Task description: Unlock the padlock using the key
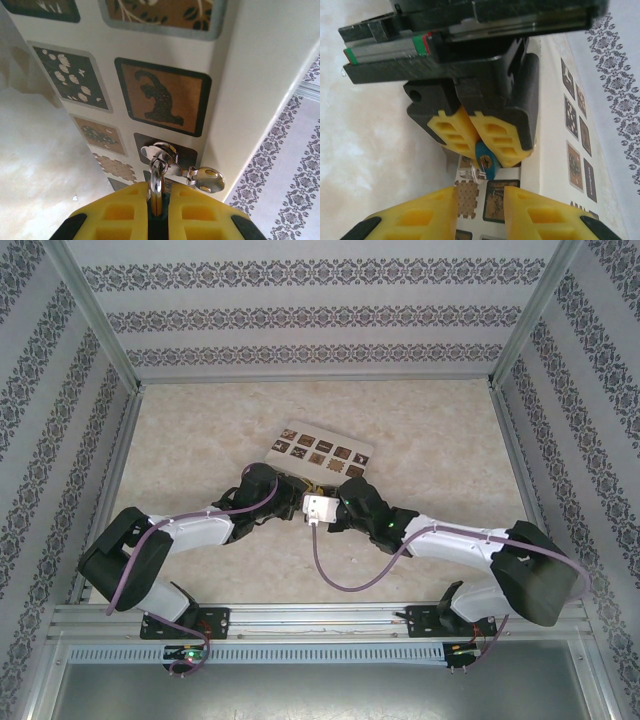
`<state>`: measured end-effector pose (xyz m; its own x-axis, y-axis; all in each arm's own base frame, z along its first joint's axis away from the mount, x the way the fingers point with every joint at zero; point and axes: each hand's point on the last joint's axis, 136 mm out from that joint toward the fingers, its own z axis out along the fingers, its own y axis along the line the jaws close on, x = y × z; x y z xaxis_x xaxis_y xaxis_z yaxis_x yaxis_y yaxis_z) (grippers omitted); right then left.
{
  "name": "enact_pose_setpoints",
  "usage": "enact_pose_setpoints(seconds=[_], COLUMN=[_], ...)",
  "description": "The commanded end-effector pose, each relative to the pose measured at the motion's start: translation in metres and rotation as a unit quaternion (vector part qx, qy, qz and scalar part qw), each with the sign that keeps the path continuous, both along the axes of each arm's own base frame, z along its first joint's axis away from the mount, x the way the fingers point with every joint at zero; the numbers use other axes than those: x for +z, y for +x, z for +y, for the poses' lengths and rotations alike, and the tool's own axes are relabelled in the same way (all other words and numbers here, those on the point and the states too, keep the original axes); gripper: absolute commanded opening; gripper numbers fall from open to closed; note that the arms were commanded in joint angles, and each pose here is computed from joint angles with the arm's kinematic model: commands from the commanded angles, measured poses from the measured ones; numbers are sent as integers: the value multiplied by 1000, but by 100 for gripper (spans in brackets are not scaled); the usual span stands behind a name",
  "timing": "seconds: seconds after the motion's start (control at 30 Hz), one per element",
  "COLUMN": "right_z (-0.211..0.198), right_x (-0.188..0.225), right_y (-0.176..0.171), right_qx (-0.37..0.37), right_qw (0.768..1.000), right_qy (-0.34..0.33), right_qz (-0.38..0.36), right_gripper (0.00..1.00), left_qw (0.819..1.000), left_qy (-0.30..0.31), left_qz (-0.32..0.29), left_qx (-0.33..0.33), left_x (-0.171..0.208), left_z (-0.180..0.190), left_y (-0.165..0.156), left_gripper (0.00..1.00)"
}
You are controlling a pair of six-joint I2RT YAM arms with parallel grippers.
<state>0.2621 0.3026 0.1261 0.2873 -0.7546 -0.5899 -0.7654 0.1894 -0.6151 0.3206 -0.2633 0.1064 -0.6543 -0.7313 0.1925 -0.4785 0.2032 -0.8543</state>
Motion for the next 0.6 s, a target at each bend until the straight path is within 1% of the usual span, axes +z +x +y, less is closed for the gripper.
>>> enact_pose_setpoints(seconds=[0.0, 0.17, 0.4, 0.57], right_z=[14, 16, 16, 17], right_x=[12, 11, 5, 3], right_y=[3, 5, 7, 9], right_qx=[10, 9, 6, 3], right_qw=[1000, 1000, 1000, 1000], right_qy=[17, 15, 8, 5], right_qz=[-9, -11, -8, -8], right_gripper=[27, 23, 19, 12], left_qw=[999, 999, 999, 999], left_qy=[-27, -29, -31, -34], left_qz=[-31, -31, -31, -29], left_qx=[1, -1, -3, -8], left_x=[29, 29, 29, 28], left_z=[-10, -12, -13, -15], left_y=[6, 6, 6, 5], left_gripper=[0, 0, 0, 0])
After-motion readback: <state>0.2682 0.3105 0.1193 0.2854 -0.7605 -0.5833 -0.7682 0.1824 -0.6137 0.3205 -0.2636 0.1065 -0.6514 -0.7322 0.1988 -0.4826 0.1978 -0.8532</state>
